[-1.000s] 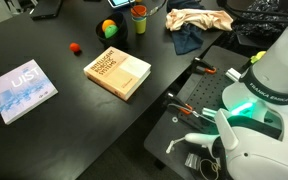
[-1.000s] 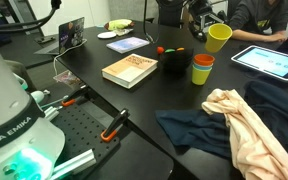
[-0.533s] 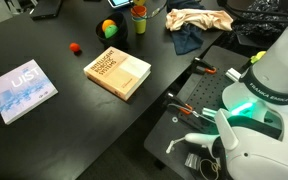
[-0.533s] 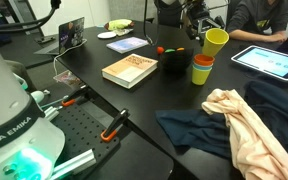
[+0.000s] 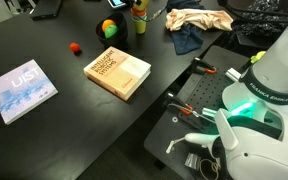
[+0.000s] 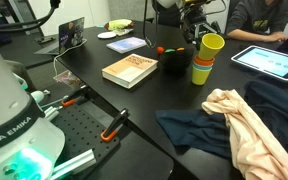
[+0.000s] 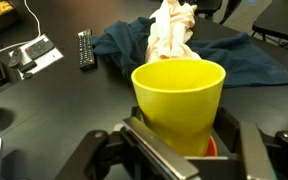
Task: Stack the cups together
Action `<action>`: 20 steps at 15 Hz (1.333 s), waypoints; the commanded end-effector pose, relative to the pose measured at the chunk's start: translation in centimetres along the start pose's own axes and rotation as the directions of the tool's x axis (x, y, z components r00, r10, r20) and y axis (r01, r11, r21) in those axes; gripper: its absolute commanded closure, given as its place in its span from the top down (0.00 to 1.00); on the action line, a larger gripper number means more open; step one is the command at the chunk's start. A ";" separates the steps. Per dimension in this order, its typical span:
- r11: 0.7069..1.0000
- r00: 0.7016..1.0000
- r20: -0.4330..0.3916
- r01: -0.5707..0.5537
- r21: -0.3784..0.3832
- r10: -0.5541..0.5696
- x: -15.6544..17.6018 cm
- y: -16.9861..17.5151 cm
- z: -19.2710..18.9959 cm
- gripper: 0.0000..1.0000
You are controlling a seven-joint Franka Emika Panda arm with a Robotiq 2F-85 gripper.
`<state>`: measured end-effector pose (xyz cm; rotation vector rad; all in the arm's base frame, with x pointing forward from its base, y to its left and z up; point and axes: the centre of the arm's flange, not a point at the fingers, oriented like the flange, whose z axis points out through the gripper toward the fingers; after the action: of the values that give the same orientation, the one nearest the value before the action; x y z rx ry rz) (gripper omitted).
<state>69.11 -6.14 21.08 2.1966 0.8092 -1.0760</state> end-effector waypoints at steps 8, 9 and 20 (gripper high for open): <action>0.999 0.997 -0.066 0.031 -0.040 -0.033 -0.1 0.2 0.8 0.49; 0.999 0.997 -0.066 0.030 -0.039 -0.033 -0.2 0.2 0.8 0.49; 0.999 0.997 -0.074 0.022 -0.044 -0.026 -0.8 0.7 0.2 1.00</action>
<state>69.49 -6.70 20.10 2.2202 0.8619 -0.9982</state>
